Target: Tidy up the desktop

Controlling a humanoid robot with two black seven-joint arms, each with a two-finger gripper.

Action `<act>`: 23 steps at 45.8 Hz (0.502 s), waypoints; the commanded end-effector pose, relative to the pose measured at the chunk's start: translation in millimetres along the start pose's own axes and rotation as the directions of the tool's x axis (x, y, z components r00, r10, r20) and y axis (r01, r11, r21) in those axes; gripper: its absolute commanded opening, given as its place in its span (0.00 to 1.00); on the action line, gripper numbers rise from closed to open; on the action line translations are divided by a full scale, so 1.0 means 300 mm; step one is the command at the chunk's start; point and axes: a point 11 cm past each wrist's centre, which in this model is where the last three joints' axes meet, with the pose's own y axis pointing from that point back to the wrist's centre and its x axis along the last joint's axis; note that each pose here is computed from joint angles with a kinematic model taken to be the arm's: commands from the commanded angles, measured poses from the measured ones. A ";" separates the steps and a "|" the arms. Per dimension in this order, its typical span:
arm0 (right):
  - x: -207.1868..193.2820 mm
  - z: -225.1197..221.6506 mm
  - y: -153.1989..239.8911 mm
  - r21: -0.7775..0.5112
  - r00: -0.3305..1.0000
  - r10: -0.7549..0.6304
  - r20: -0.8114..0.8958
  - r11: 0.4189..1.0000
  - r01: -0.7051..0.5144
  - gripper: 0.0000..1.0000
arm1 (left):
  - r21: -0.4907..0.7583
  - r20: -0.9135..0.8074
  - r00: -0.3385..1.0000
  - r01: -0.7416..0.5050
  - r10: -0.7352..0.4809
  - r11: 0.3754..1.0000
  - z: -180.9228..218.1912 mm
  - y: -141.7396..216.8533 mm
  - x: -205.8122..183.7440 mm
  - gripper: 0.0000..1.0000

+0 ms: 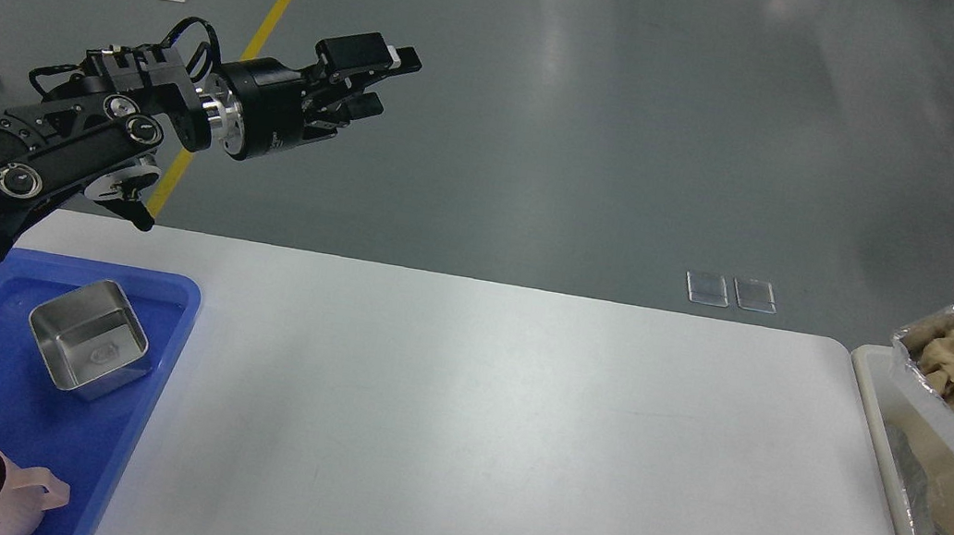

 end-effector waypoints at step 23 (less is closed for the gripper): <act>0.045 0.258 0.009 -0.156 0.971 0.150 0.188 0.980 -0.122 0.61 | 0.017 -0.140 0.980 -0.139 0.140 0.990 -0.106 0.092 0.067 0.86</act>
